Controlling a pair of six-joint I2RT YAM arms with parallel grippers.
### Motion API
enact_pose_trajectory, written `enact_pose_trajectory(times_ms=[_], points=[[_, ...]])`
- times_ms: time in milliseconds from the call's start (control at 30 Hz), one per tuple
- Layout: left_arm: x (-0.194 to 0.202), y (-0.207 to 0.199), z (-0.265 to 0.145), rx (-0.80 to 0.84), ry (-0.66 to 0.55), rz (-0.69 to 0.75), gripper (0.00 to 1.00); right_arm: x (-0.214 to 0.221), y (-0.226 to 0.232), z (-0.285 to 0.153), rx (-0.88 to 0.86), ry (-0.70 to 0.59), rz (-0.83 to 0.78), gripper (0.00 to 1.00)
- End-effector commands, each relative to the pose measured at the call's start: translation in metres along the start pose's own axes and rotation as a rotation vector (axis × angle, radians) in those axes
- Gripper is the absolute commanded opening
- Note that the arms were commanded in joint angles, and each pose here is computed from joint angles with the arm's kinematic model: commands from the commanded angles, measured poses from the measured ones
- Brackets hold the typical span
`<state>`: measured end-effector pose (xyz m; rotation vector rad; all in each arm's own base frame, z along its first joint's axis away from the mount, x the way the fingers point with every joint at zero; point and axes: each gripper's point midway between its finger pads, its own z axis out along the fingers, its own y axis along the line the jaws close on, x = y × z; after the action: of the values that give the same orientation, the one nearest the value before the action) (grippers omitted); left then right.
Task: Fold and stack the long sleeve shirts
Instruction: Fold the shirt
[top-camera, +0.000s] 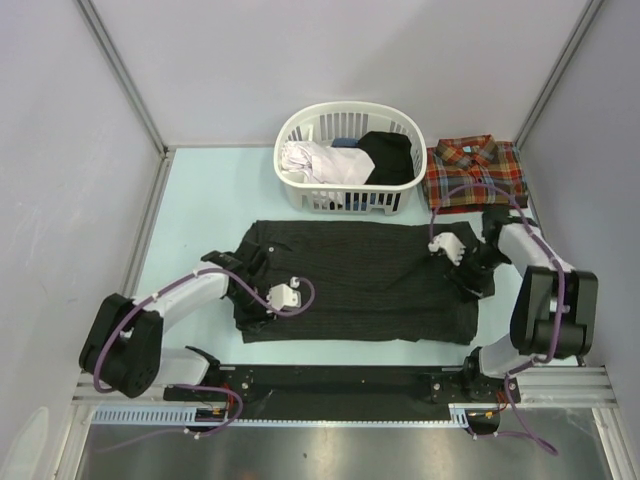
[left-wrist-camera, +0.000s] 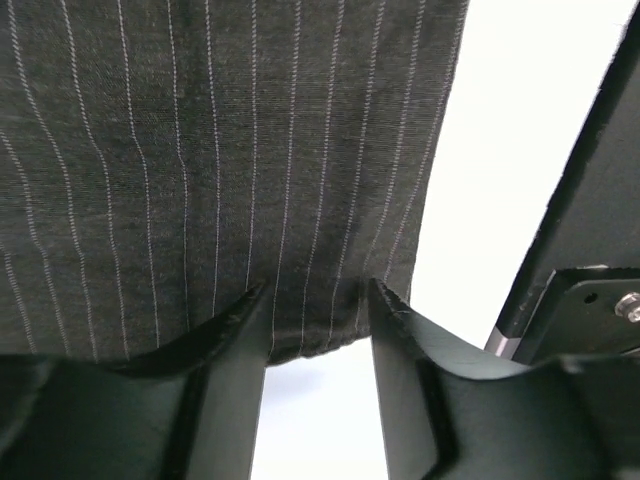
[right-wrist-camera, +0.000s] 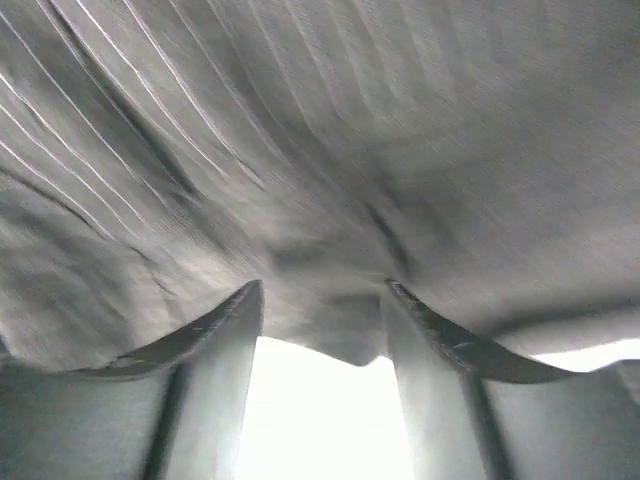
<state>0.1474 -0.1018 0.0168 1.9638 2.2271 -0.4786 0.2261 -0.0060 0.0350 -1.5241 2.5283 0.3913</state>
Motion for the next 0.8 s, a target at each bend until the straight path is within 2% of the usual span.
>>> enact_pose_trajectory(times_ms=[0, 33, 67, 100, 167, 333, 600, 700, 733, 767], points=[[-0.01, -0.016, -0.009, 0.008, -0.02, 0.107, 0.53, 0.006, 0.023, -0.047, 0.015, -0.052, -0.174, 0.62], [-0.008, -0.02, -0.008, 0.011, -0.008, 0.123, 0.54, 0.008, 0.034, -0.056, 0.036, -0.052, -0.213, 0.66], [-0.006, -0.021, -0.008, -0.003, 0.008, 0.143, 0.56, 0.015, 0.056, -0.054, -0.024, -0.041, -0.263, 0.75], [-0.004, -0.028, -0.003, 0.008, 0.026, 0.171, 0.57, 0.018, 0.067, -0.056, -0.036, -0.038, -0.296, 0.81], [-0.004, -0.029, 0.0, 0.001, 0.036, 0.174, 0.59, 0.026, 0.09, -0.051, -0.054, -0.027, -0.37, 0.86], [0.0, -0.033, 0.008, 0.007, 0.074, 0.181, 0.67, 0.041, 0.114, -0.036, -0.104, 0.029, -0.481, 0.86], [0.005, -0.04, 0.019, 0.009, 0.105, 0.2, 0.63, 0.038, 0.129, -0.027, -0.179, 0.023, -0.534, 0.83], [0.005, -0.037, 0.024, -0.006, 0.116, 0.21, 0.6, 0.033, 0.132, -0.016, -0.213, 0.034, -0.571, 0.76], [0.006, -0.037, 0.025, -0.002, 0.123, 0.211, 0.58, 0.031, 0.131, -0.013, -0.213, 0.038, -0.562, 0.6], [0.005, -0.037, 0.025, -0.003, 0.123, 0.21, 0.56, 0.028, 0.133, -0.011, -0.224, 0.042, -0.569, 0.49]])
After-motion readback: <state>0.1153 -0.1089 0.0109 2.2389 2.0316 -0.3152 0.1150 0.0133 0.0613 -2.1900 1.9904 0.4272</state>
